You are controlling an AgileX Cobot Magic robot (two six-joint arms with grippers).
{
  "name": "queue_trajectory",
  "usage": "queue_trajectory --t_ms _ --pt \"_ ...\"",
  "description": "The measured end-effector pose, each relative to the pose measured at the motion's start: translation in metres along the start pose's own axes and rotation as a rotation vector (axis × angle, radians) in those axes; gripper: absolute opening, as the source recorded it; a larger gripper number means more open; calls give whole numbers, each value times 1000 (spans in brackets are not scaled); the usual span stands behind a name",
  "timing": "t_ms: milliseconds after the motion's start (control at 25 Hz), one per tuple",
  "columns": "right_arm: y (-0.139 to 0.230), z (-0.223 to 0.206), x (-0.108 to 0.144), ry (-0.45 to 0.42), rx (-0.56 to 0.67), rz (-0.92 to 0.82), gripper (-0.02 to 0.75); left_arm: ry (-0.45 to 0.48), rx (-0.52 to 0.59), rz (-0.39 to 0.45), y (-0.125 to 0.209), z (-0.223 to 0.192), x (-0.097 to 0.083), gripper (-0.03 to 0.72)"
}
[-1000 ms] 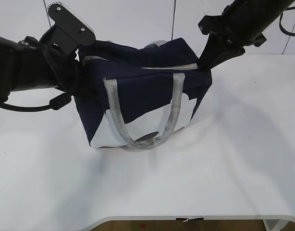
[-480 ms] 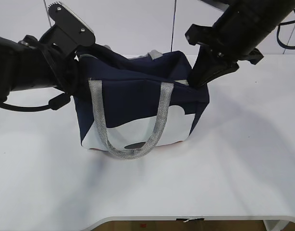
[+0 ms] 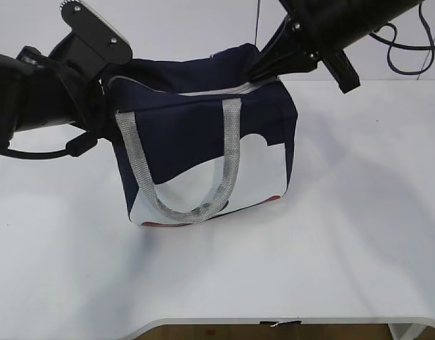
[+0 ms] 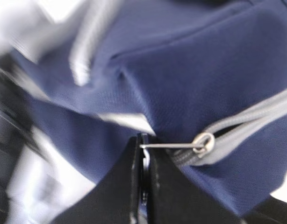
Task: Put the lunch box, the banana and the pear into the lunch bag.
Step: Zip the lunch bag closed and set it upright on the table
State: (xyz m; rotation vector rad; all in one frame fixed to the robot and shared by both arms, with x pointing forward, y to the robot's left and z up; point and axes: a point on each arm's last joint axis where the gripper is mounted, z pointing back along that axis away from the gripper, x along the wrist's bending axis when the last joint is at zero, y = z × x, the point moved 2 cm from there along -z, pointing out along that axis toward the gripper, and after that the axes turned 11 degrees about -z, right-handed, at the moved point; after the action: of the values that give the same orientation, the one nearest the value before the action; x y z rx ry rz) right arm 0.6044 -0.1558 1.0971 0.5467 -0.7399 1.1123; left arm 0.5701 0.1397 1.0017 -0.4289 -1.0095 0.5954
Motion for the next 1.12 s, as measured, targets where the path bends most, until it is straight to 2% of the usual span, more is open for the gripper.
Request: queue_trajectory --t_ms 120,240,520,640,840,1120 --pt "-12 6 1 -60 -66 -87 6 -22 12 0 1 0 2 510" --pt "-22 11 -1 -87 -114 -163 6 -27 14 0 2 0 3 531" --pt "-33 -3 -10 -100 -110 -351 6 -39 -4 11 -2 6 9 538" --pt "-37 -6 -9 -138 -116 -401 6 -44 -11 2 -3 9 11 538" --pt "-40 -5 -6 -174 -127 -422 6 -48 -19 -49 -5 12 14 539" --pt "-46 -9 -5 -222 -142 -463 6 -47 -86 -17 -15 30 26 540"
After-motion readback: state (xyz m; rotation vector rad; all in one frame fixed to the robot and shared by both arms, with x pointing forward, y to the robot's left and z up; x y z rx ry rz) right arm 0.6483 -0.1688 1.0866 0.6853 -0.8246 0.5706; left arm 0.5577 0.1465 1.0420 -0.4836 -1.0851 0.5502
